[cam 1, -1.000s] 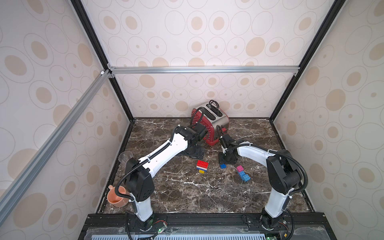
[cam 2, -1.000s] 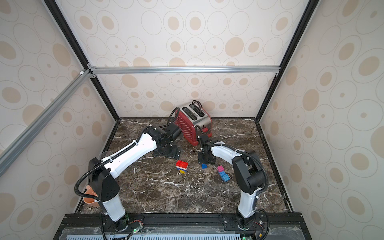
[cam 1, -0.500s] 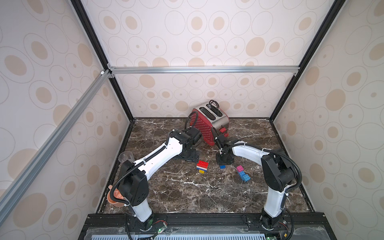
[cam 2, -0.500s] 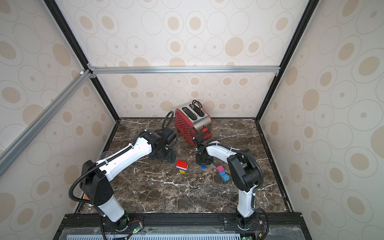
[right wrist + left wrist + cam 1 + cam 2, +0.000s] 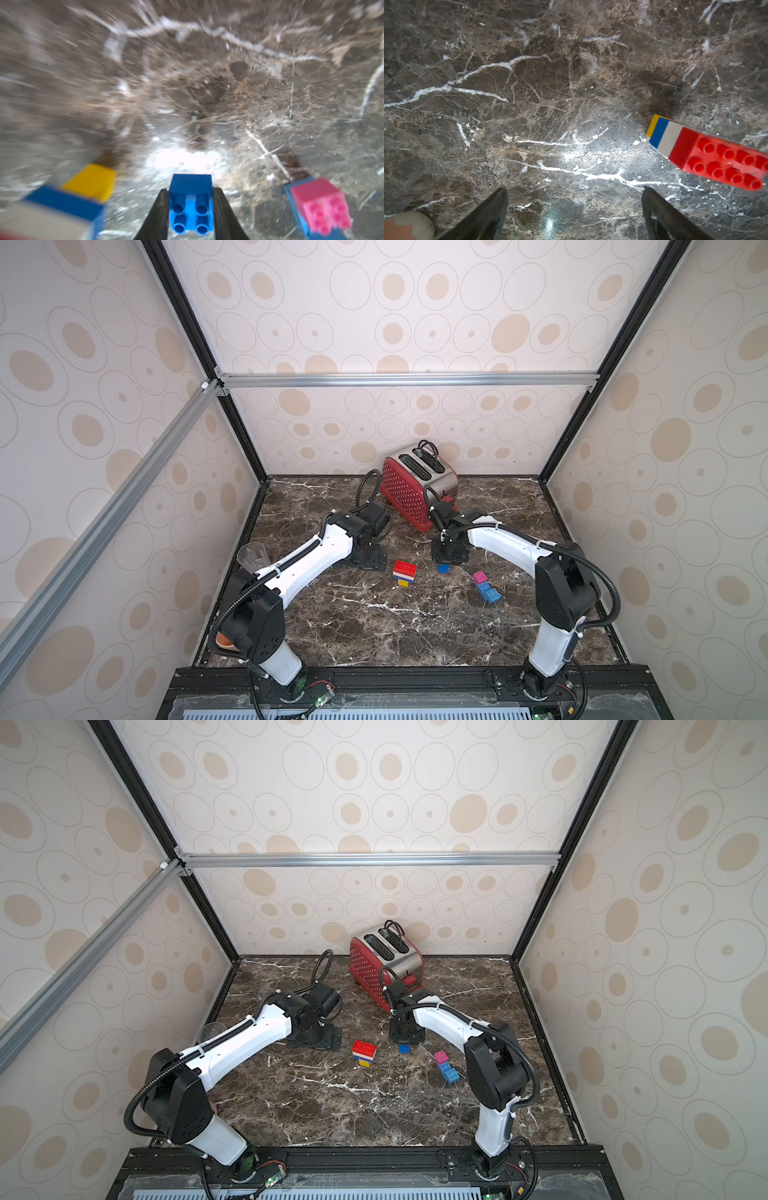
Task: Assemble a carrot with lego
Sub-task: Pick up the lego brick from the center of the board, then assemble the lego brick with the lego brick.
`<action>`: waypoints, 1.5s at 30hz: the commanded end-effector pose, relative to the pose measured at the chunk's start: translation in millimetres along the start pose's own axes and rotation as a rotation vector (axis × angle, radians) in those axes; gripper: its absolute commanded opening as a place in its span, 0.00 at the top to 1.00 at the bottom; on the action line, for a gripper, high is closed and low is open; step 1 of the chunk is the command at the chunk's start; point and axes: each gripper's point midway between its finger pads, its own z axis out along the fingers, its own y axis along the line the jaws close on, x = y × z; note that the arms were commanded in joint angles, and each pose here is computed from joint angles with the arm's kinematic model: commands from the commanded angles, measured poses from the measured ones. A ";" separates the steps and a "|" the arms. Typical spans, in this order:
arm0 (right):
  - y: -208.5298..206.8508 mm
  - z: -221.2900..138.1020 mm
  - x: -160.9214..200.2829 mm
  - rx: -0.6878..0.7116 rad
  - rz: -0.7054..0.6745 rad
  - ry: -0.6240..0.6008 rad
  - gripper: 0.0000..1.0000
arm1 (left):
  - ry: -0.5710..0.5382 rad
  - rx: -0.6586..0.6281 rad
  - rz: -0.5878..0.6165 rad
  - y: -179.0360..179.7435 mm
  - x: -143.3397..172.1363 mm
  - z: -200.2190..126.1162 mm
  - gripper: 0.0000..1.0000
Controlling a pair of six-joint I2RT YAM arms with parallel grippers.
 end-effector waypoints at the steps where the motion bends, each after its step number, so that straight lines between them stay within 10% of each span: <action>1: 20.8 -38.1 6.0 -0.037 0.079 -0.012 0.85 | -0.069 0.009 -0.028 4.5 -10.7 -8.1 0.01; 17: 97.0 -51.6 23.8 -0.023 0.237 -0.030 0.88 | -0.064 0.027 -0.059 21.5 -4.5 -0.3 0.01; 45: 102.0 -19.2 44.3 0.048 0.307 0.059 0.92 | -0.044 0.037 -0.071 37.6 4.6 5.2 0.01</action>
